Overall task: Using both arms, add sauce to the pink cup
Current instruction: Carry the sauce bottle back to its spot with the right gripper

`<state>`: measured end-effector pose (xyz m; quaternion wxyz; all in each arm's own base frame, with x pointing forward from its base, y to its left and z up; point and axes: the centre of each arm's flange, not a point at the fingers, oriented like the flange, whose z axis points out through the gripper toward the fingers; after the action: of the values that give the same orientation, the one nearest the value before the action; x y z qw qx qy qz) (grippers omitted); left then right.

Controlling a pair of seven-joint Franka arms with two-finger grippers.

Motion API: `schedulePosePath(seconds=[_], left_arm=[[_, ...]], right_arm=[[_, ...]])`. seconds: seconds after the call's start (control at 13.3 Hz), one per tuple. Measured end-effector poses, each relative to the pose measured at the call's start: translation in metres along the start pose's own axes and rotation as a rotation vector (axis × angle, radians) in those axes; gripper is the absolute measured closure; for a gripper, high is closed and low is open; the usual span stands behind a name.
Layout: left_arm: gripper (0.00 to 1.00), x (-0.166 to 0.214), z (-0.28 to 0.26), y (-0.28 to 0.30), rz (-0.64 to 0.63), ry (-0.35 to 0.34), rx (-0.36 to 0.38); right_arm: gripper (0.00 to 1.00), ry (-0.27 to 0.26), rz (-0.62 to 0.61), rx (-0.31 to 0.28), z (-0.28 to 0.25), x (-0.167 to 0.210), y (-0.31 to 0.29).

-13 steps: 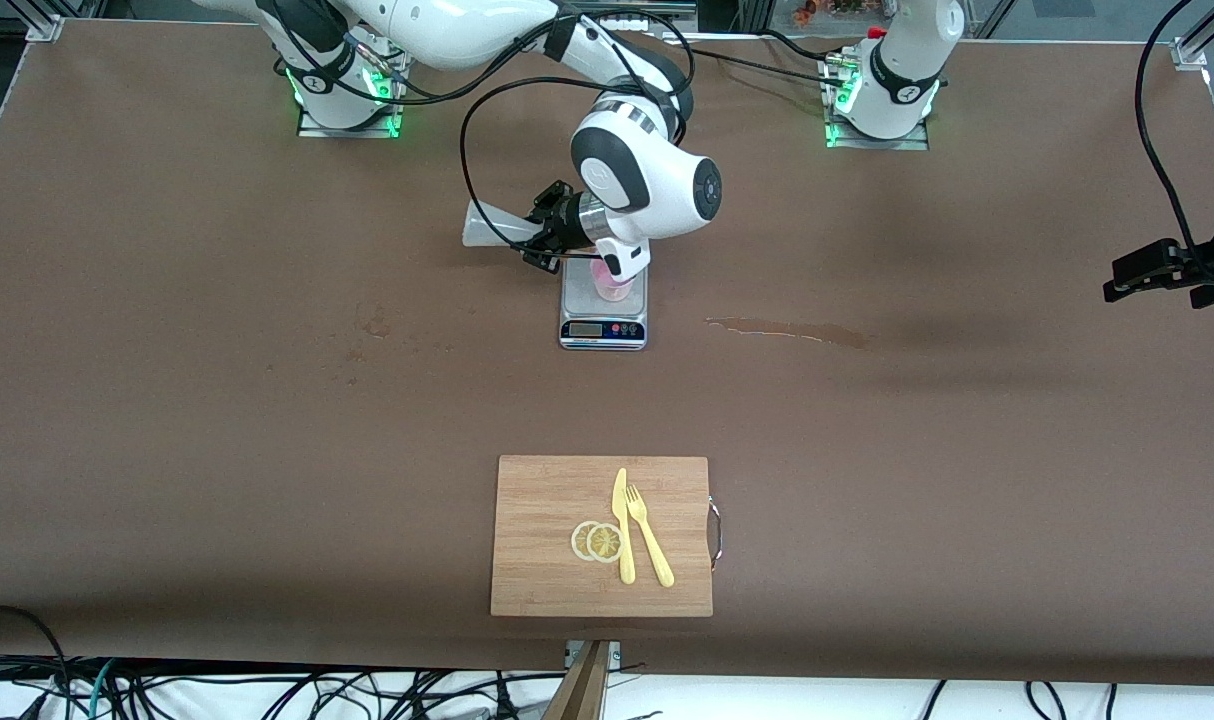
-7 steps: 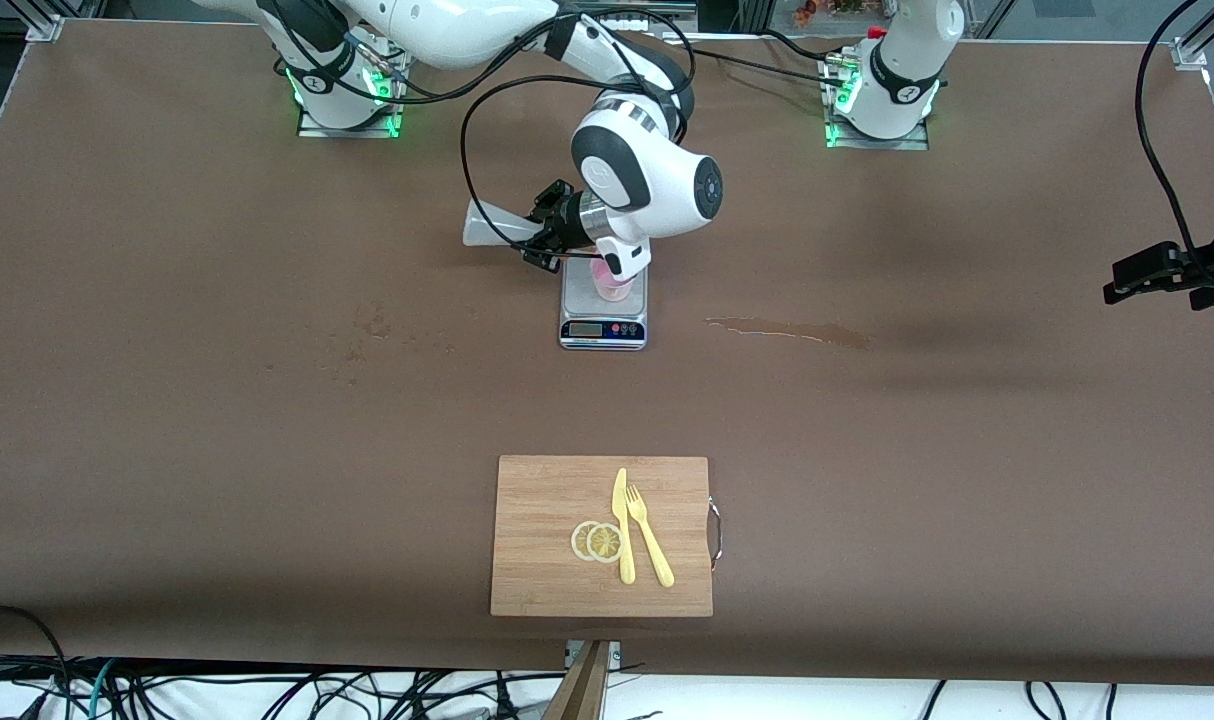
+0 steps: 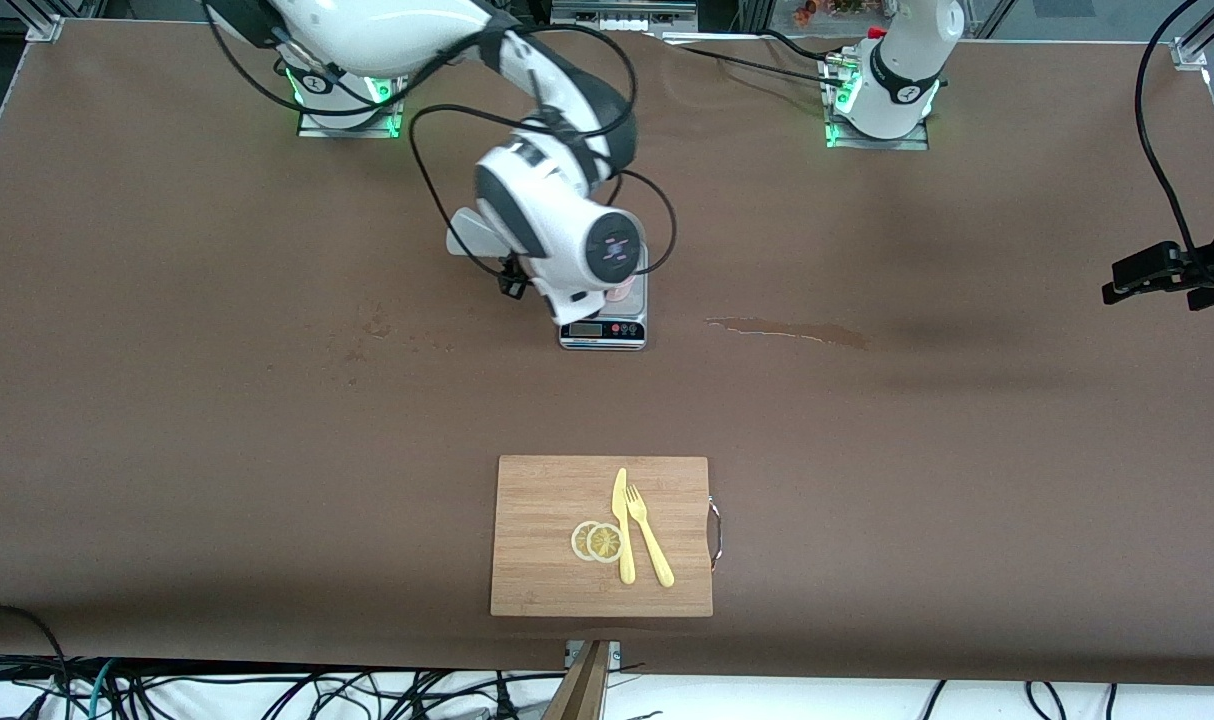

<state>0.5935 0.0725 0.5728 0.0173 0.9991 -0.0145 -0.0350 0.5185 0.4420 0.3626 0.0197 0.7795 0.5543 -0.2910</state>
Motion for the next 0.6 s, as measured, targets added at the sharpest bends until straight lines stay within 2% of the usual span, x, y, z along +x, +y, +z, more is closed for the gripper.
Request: schedulePosePath(seconds=[0.3,0.6], left_arm=[[0.00,0.000,0.000,0.000,0.000,0.001,-0.002],[0.00,0.000,-0.001,0.001,0.000,0.002,-0.004]], right_arm=[[0.63,0.257,-0.012,0.103,-0.046,-0.080,0.041],[0.63,0.470,-0.059,0.162,-0.052,-0.169,0.079]])
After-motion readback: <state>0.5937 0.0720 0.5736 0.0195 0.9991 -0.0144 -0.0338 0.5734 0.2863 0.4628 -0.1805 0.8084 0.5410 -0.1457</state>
